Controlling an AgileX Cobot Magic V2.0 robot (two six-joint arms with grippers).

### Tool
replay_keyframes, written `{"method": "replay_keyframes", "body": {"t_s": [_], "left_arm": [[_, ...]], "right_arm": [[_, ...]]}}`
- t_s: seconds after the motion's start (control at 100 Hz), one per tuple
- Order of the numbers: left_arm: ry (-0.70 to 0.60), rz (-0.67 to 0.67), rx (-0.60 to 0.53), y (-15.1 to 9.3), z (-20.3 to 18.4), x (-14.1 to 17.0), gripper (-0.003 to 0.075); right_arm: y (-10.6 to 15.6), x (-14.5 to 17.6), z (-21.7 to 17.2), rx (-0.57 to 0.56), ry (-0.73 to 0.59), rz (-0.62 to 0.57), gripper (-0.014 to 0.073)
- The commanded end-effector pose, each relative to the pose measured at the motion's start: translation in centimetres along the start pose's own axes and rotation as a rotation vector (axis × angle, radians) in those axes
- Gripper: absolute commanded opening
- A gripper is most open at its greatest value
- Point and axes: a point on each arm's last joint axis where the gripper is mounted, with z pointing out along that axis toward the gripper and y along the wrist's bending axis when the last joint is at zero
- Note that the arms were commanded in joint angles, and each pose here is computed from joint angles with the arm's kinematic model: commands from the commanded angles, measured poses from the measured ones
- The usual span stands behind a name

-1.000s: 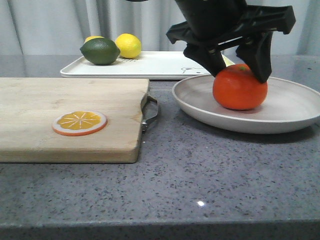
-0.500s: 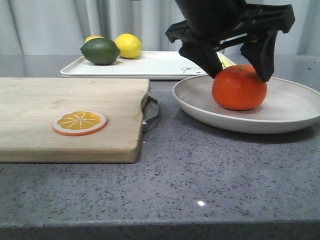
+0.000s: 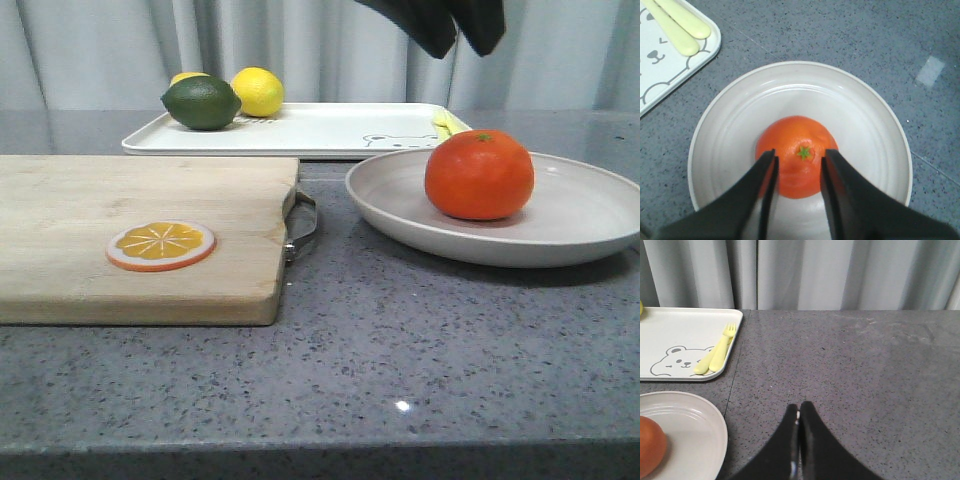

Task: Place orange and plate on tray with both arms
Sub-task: 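Lower the orange onto the plate, open the left gripper and withdraw, then move the right gripper to the plate rim farthest from the board and grasp it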

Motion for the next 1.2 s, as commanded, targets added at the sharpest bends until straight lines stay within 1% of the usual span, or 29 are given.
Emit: {"method": "replay_keyframes", "body": {"t_s": [0.0,0.07,0.12,0.28,0.45,0.67,0.92,1.0,1.1,1.19], "left_arm": [[-0.125,0.003,-0.007,-0.2,-4.0,-1.0,0.0066],[-0.136,-0.019,-0.022,0.5,-4.8,-0.3,0.0007],[-0.149,-0.035,-0.034,1.0,-5.5,0.2,-0.0018],[-0.178,-0.067,-0.069,2.1,-8.4,2.0,-0.0019],[-0.221,-0.083,-0.089,2.3,-11.3,4.6,-0.0019],[-0.351,-0.103,-0.100,1.6,-15.1,8.8,-0.0019],[-0.416,-0.143,-0.096,1.1,-17.9,14.1,-0.0019],[-0.424,-0.154,-0.093,1.0,-18.4,15.5,-0.0019],[-0.427,-0.196,-0.083,0.9,-18.7,17.3,-0.0019],[-0.429,-0.193,-0.084,0.8,-18.9,18.6,-0.0019]], "right_arm": [[0.1,-1.8,-0.1,-0.003,-0.104,-0.004,-0.0059],[0.0,-1.7,-0.1,-0.002,-0.092,-0.004,-0.0059],[0.0,-1.6,-0.1,-0.001,-0.081,-0.004,-0.0059],[0.2,-1.5,-0.1,-0.015,-0.066,-0.006,-0.0059],[0.8,-1.3,0.1,-0.066,-0.036,-0.014,-0.0059],[1.2,-1.6,1.4,-0.077,0.091,-0.021,-0.0059],[1.8,-3.7,3.8,-0.089,0.239,0.042,-0.0059],[1.9,-4.4,4.6,-0.088,0.291,0.040,-0.0059],[2.2,-5.3,5.6,-0.090,0.351,0.035,-0.0030],[2.8,-5.9,6.8,-0.112,0.400,0.022,0.0068]]}}
